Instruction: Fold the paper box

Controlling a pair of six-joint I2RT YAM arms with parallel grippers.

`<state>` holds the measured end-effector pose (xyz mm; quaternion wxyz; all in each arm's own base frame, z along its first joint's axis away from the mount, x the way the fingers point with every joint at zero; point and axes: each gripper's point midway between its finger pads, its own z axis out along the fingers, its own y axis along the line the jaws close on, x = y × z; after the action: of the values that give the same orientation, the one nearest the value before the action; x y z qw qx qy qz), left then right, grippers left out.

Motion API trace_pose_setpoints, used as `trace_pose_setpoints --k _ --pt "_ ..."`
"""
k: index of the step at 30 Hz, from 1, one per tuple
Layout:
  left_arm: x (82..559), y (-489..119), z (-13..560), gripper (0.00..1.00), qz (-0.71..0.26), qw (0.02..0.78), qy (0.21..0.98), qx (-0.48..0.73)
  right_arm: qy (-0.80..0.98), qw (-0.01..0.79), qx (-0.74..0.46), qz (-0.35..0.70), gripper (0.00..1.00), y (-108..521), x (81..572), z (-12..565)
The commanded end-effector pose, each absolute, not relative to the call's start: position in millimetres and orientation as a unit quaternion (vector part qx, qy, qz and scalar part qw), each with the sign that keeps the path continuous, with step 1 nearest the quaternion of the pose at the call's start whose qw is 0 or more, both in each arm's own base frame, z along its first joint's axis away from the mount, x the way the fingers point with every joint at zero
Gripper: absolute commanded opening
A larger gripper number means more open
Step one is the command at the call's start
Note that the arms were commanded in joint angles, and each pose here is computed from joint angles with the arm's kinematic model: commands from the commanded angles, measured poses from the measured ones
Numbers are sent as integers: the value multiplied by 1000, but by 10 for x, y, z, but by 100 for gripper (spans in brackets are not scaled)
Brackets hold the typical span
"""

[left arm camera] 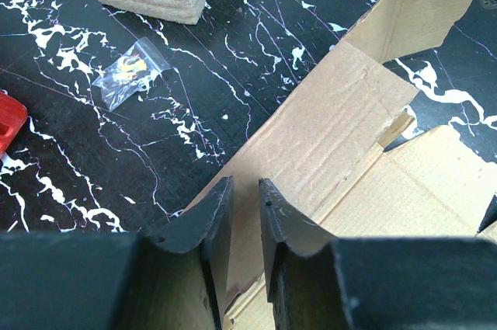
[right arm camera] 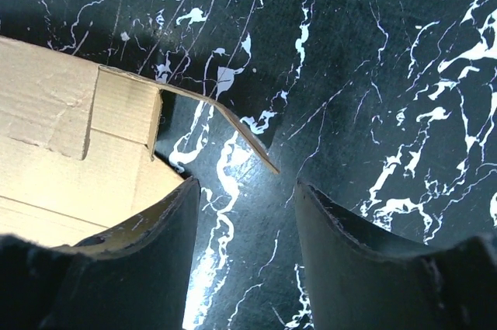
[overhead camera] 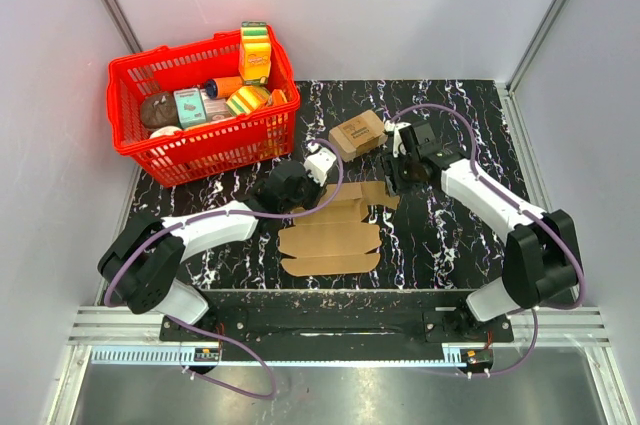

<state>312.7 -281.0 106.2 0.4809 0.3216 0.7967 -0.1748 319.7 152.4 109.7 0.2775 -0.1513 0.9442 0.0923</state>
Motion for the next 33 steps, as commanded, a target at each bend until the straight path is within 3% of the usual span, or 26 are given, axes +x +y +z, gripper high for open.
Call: trace_pose_setpoints --k 1,10,26,33 --pt "3099 -2884 1046 24 -187 470 797 331 928 316 -184 80 57 1527 3437 1245" --pt "3100 -2894 1035 24 -188 468 797 333 917 321 -217 88 54 1582 3580 1184" --pt "3101 -2907 1014 24 -189 465 798 334 918 282 -220 169 32 1808 3417 1125" --pt "3102 -2915 1030 24 -191 465 797 334 926 257 -213 177 31 1786 3258 1075"
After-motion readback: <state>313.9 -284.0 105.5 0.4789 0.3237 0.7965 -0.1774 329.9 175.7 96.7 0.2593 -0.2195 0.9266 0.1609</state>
